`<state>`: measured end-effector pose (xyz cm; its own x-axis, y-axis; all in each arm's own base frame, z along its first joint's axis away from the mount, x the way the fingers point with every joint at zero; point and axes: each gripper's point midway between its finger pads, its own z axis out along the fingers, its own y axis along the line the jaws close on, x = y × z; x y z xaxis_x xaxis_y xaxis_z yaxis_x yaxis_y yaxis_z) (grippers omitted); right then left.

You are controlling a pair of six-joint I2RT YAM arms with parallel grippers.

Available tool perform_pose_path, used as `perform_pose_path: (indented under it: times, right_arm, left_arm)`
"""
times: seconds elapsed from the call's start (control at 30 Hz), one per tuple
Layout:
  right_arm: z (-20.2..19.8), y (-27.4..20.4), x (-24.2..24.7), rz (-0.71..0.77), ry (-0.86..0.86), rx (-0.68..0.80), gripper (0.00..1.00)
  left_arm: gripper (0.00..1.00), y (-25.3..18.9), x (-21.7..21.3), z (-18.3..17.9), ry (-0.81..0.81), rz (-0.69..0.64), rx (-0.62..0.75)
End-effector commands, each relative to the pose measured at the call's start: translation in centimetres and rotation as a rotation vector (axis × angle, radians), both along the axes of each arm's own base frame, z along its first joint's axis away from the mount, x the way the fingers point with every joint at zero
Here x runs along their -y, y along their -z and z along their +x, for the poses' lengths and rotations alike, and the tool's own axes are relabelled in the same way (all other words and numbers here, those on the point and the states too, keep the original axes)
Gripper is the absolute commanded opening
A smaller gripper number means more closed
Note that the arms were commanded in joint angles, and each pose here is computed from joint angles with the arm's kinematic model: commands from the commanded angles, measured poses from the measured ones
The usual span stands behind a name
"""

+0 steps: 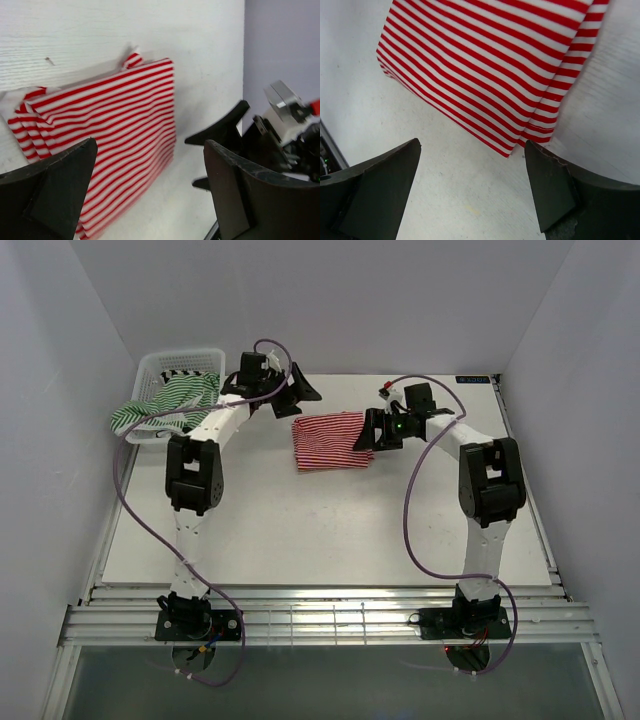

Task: Fold and stack the tank tops
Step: Fold the tank top, then neatly place the folded tank top to the corner

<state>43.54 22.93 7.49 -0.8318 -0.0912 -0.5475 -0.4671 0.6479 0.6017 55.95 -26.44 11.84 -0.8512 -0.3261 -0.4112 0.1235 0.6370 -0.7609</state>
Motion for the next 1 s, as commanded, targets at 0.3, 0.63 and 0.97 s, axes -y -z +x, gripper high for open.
perform_pose_path:
  times: [0.3, 0.63, 0.97]
  right_arm:
    - [6.3, -0.8, 2.1, -0.198, 0.194, 0.041, 0.90]
    - [7.5, 2.3, -0.7, -0.176, 0.158, -0.018, 0.99]
    - [6.1, 4.7, -1.9, -0.156, 0.191, -0.093, 0.42]
  left_arm:
    - [0.98, -13.4, -7.3, -8.4, -0.192, 0.226, 0.304]
    - [0.98, -9.0, -10.7, -13.3, -0.304, 0.307, 0.188]
    - [0.98, -7.2, -11.4, -14.9, -0.322, 0.317, 0.138]
